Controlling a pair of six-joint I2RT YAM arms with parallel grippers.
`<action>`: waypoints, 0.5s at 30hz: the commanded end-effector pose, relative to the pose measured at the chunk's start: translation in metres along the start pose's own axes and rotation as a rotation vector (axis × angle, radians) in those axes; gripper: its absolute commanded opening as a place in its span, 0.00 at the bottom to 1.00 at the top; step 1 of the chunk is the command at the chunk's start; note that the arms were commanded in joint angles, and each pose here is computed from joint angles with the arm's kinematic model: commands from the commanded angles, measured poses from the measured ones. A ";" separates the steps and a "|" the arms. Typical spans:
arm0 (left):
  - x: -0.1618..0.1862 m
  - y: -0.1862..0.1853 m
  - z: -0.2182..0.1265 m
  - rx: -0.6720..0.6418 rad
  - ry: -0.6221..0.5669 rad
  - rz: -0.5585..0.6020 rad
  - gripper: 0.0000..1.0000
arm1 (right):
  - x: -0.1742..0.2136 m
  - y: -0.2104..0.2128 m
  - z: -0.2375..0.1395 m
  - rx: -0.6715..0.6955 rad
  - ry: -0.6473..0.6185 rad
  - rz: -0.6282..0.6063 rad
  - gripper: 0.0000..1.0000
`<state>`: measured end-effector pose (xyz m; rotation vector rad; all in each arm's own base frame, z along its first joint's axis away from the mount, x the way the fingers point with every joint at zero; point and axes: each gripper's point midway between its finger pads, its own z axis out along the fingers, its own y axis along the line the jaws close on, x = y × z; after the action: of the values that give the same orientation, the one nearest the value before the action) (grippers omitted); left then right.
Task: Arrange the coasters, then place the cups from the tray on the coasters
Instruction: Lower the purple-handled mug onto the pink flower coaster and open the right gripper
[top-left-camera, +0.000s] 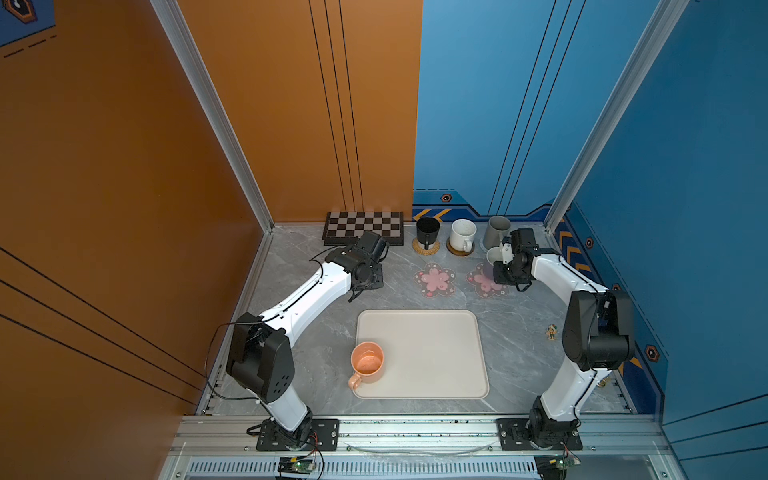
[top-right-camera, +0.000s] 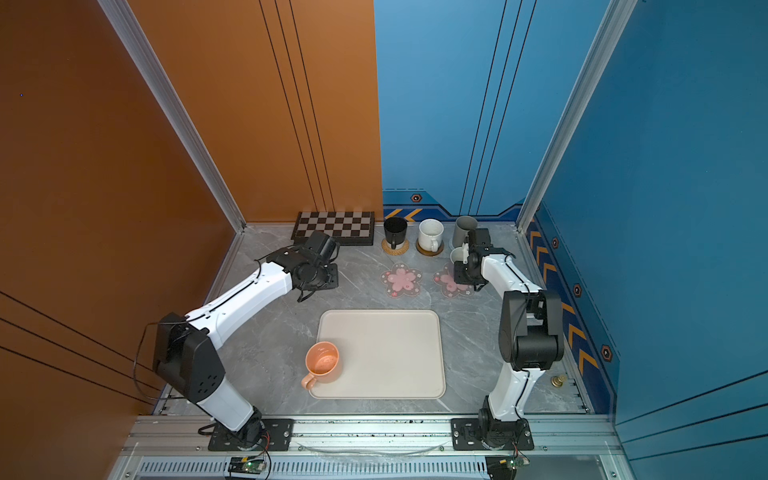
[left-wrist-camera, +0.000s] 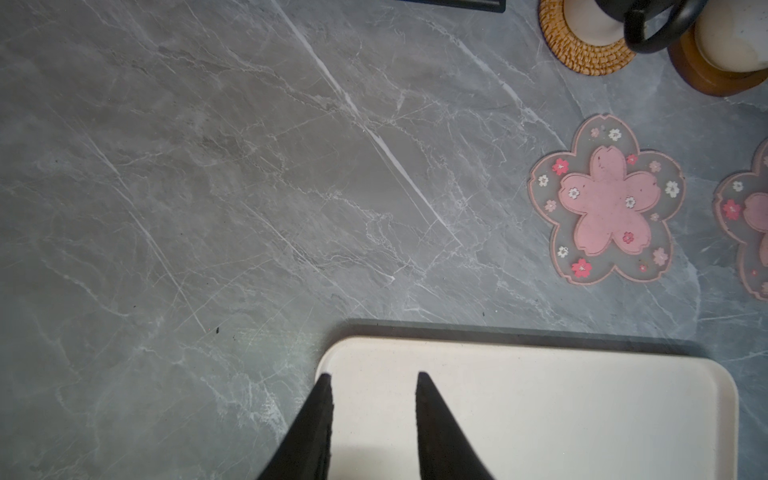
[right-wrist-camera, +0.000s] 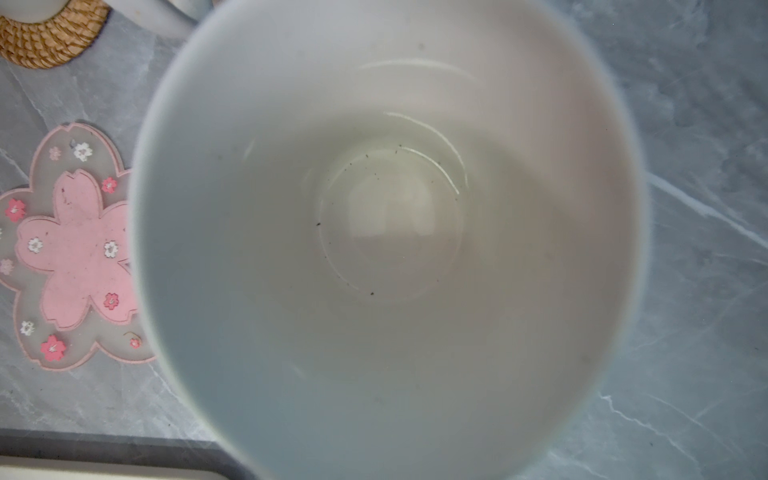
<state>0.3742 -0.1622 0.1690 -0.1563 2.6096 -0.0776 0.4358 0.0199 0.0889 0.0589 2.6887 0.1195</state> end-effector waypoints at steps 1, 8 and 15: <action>0.001 0.002 -0.001 0.003 0.016 -0.013 0.35 | -0.014 0.005 -0.003 -0.019 -0.059 0.007 0.00; 0.003 0.004 -0.001 0.000 0.019 -0.019 0.35 | -0.007 0.007 -0.002 -0.001 -0.045 -0.003 0.00; 0.007 0.004 0.001 0.000 0.028 -0.022 0.34 | 0.000 0.006 0.000 0.011 -0.028 -0.001 0.00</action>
<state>0.3742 -0.1622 0.1690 -0.1658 2.6092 -0.0801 0.4264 0.0278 0.0776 0.0438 2.7208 0.1205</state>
